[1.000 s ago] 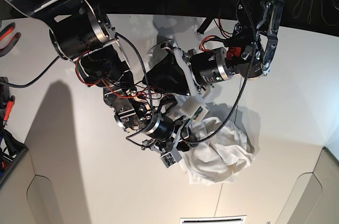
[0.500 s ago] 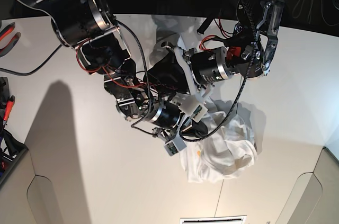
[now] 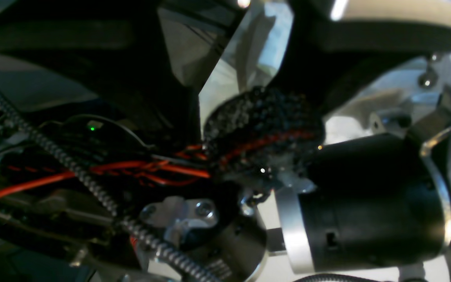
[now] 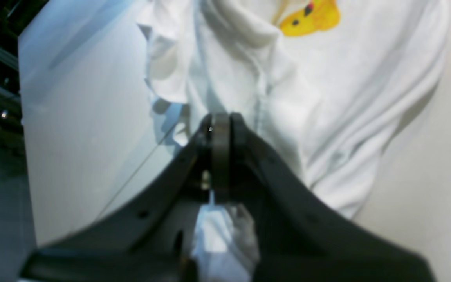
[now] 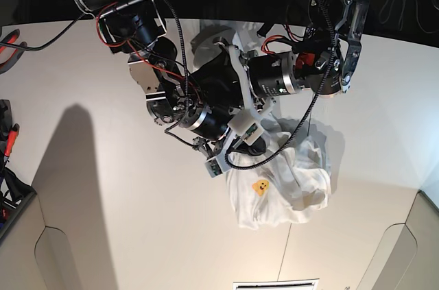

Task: Layout the t-shirt on the table in an organized manner, then fold the t-shirt properly
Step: 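Lift the gripped shirt fabric upward with the right gripper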

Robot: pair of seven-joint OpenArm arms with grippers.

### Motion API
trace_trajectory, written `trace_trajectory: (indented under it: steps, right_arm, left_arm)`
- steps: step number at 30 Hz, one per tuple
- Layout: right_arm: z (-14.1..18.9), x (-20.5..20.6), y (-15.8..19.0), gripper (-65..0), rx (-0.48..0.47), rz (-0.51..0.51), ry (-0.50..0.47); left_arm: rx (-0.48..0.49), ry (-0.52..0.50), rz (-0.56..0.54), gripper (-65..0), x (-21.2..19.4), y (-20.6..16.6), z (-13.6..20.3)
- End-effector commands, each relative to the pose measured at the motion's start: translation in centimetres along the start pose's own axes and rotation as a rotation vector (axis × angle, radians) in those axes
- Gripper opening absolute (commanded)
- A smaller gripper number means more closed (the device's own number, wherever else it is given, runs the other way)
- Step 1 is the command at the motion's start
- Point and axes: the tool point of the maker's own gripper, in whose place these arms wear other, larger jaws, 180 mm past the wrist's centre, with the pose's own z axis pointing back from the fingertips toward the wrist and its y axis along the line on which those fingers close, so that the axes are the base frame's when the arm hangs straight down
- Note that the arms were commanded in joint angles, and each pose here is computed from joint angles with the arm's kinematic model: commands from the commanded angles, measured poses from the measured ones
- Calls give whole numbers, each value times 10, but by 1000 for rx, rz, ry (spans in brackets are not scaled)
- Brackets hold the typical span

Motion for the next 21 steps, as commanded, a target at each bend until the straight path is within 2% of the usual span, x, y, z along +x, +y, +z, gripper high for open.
trace_trajectory:
  steps: [1,3,7,12,14,18,21]
  right_arm:
    - [-8,26,23,-650,66,15,-67]
    - [-7,37,27,-650,76,33,-77]
    - [-4,57,36,-495,93,77,-89]
    - [0,82,44,-480,105,122,-139]
    - [-1,88,39,-465,78,151,-142]
    - [-7,106,15,-341,-34,246,-149]
    - [-12,123,-2,-318,-78,252,-183]
  left_arm:
    - [-3,-97,-7,-422,27,-2,0]
    - [-3,-97,-7,-422,27,-2,1]
    - [15,-110,-5,-422,30,3,5]
    - [60,-148,16,-422,38,19,17]
    - [78,-158,21,-422,40,25,22]
    - [103,-173,28,-422,42,33,28]
    - [110,-177,30,-422,43,35,29]
